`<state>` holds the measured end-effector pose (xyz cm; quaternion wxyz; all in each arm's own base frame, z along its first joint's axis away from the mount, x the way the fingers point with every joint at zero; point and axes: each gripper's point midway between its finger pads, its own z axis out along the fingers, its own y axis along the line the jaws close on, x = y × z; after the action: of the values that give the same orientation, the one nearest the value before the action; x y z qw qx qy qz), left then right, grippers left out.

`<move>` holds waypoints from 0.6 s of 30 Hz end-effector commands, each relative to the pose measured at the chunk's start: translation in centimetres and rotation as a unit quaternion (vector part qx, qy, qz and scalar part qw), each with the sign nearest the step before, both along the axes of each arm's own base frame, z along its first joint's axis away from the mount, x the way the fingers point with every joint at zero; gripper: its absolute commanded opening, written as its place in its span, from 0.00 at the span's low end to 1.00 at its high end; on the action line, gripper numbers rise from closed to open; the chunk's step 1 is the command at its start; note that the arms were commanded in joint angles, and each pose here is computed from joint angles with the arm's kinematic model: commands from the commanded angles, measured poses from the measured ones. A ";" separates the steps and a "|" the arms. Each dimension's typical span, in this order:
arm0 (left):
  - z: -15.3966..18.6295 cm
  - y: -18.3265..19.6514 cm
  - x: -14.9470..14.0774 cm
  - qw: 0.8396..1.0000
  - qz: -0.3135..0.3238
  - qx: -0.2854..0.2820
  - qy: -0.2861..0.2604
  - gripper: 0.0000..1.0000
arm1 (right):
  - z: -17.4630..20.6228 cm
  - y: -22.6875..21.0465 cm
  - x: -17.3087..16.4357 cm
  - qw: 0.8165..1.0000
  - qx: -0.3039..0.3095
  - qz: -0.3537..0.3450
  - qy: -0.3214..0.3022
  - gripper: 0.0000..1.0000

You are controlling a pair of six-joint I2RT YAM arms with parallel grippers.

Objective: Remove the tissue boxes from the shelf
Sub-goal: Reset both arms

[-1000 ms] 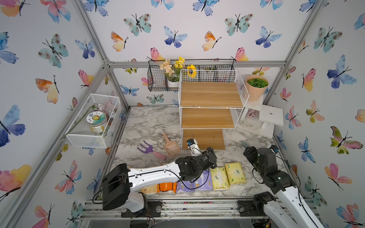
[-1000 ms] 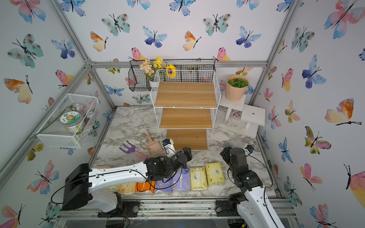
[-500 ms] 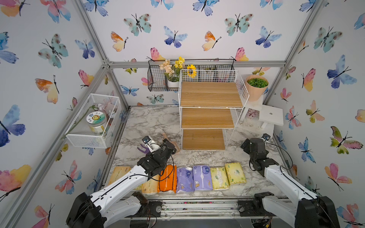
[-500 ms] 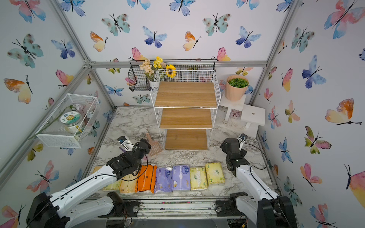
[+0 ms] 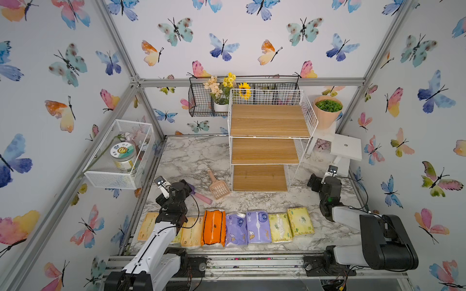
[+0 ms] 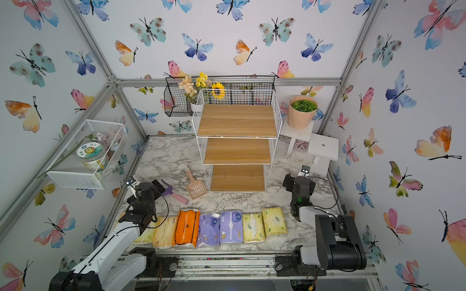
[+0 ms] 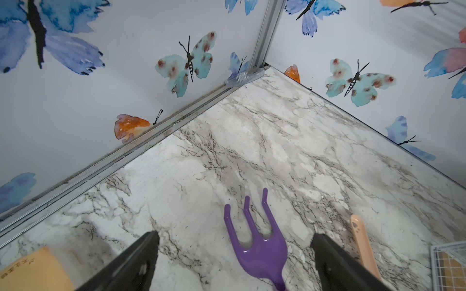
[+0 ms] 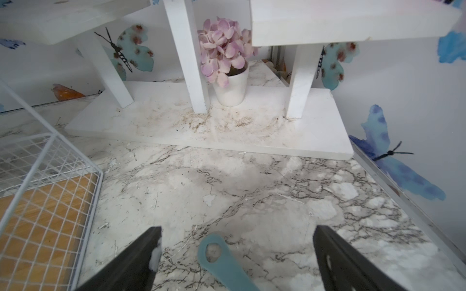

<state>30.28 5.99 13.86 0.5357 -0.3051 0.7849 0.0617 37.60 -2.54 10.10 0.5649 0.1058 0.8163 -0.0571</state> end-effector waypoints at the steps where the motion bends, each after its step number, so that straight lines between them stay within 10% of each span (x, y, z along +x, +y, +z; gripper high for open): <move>1: 1.0 -0.1 1.1 0.998 -0.048 0.026 -0.039 0.99 | 1.0 1.6 0.8 0.997 -0.017 0.056 -0.058 0.98; 18: -0.9 -3.5 4.2 0.970 -0.185 0.116 -0.111 0.99 | 0.4 2.6 0.0 0.993 -0.022 0.090 -0.080 0.98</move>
<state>33.30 4.05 10.49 0.6017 -0.1425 0.7846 0.0459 37.01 -0.25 9.07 0.6144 0.0314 0.7880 -0.0232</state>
